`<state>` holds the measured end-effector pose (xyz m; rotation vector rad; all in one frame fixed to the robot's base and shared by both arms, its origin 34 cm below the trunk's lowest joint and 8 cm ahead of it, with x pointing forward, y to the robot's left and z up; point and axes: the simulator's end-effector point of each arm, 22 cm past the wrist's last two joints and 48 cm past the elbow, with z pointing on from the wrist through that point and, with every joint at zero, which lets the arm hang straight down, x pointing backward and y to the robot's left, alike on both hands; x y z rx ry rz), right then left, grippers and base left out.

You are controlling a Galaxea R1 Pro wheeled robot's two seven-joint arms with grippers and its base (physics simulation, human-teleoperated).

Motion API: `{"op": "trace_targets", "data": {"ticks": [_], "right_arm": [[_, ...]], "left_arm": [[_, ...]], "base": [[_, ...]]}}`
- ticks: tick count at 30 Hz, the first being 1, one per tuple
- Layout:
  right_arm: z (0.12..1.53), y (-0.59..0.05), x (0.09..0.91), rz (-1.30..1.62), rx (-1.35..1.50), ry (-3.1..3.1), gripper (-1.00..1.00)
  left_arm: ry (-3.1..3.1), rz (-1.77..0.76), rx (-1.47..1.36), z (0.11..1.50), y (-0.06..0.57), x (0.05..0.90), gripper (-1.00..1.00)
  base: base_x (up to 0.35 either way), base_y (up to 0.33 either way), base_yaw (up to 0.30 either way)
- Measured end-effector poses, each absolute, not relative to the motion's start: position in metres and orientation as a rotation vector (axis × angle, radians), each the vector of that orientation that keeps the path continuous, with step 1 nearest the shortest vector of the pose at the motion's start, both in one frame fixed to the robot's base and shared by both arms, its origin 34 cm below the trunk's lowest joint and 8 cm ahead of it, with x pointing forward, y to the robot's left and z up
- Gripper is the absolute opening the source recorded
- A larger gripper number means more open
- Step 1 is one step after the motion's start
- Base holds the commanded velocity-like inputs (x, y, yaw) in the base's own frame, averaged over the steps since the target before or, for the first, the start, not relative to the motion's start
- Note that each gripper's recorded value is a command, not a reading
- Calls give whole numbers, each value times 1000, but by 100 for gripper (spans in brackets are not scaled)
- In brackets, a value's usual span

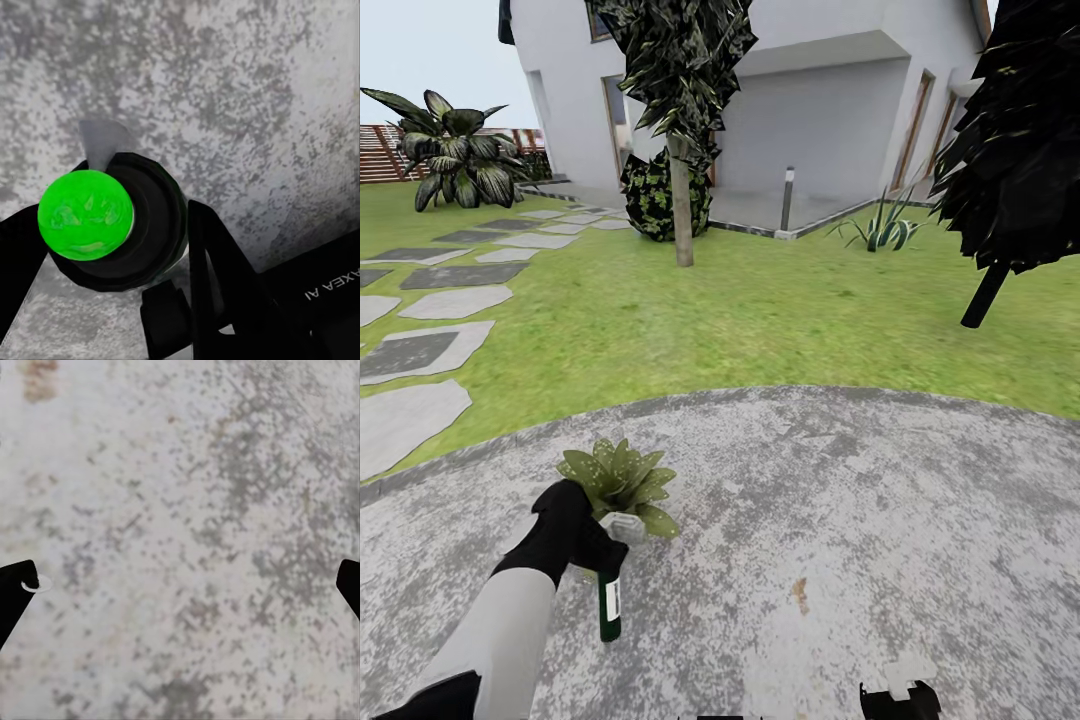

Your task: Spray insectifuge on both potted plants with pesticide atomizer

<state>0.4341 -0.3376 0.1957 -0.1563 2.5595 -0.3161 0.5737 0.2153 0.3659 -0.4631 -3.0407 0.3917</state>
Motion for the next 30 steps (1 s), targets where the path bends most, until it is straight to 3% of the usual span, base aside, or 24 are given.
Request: {"op": "trace_targets", "data": {"ticks": [10, 24, 30], "right_arm": [[196, -342, 433, -324, -159, 2560, 100], [196, -336, 435, -315, -156, 2558, 100], [196, -336, 435, -314, -153, 2558, 100]], "left_arm": [[-3051, 362, -451, 364, 226, 571, -100], [-3051, 358, -450, 364, 227, 571, -100], [-3053, 354, -449, 364, 228, 571, -100]], "base": [[0, -9, 0], [26, -225, 0], [13, -14, 199]]}}
